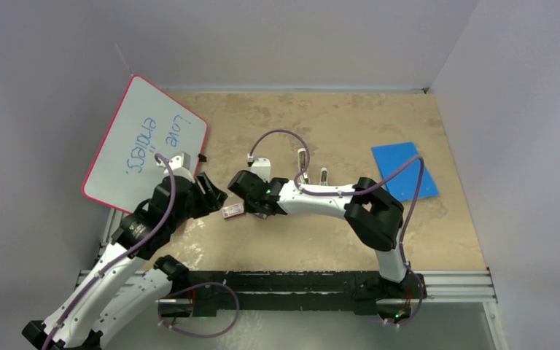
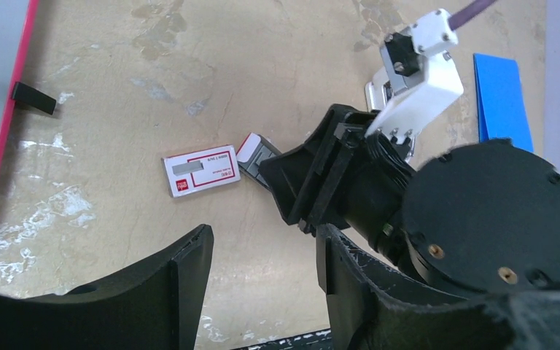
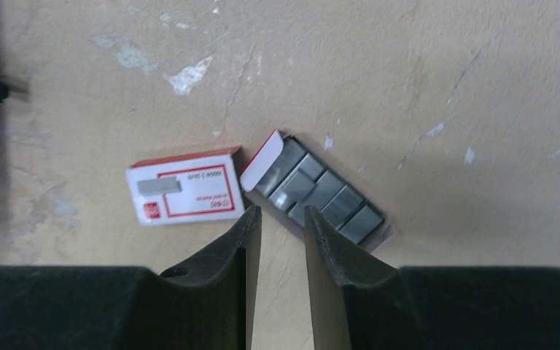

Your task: Load the staples into the stapler

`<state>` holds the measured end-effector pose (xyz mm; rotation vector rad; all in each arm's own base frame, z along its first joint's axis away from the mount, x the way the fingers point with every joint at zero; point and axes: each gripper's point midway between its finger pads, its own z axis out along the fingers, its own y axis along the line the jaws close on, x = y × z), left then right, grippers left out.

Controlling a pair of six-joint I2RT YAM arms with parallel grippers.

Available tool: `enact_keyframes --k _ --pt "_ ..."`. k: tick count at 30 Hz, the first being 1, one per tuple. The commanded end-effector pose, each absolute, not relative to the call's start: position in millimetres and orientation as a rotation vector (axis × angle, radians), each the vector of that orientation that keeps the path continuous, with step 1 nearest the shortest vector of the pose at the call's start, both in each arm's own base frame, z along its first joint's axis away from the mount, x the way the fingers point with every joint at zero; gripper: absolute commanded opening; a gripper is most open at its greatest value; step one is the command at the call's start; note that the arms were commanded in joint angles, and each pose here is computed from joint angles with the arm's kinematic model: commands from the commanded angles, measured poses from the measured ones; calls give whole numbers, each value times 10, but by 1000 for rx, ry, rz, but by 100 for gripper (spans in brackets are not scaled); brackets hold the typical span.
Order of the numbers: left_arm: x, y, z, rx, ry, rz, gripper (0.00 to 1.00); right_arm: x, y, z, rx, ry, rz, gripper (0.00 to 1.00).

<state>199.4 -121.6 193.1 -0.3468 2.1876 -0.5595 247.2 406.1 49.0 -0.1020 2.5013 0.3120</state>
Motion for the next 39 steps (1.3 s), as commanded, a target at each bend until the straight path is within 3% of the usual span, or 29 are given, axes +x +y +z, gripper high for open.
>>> enact_keyframes --k 1,7,18,39 --pt "1990 -1245 1972 -325 2181 -583 54 2323 4213 953 29 2447 503 30" --pt "1980 -1257 1974 -319 2173 -599 54 1995 4304 823 -73 2528 625 34" --pt "1972 -1262 1949 -318 2181 -600 55 1913 4150 419 -38 2618 497 41" --pt "1967 -1247 1933 -320 2186 -589 55 2437 3658 233 28 2536 159 42"
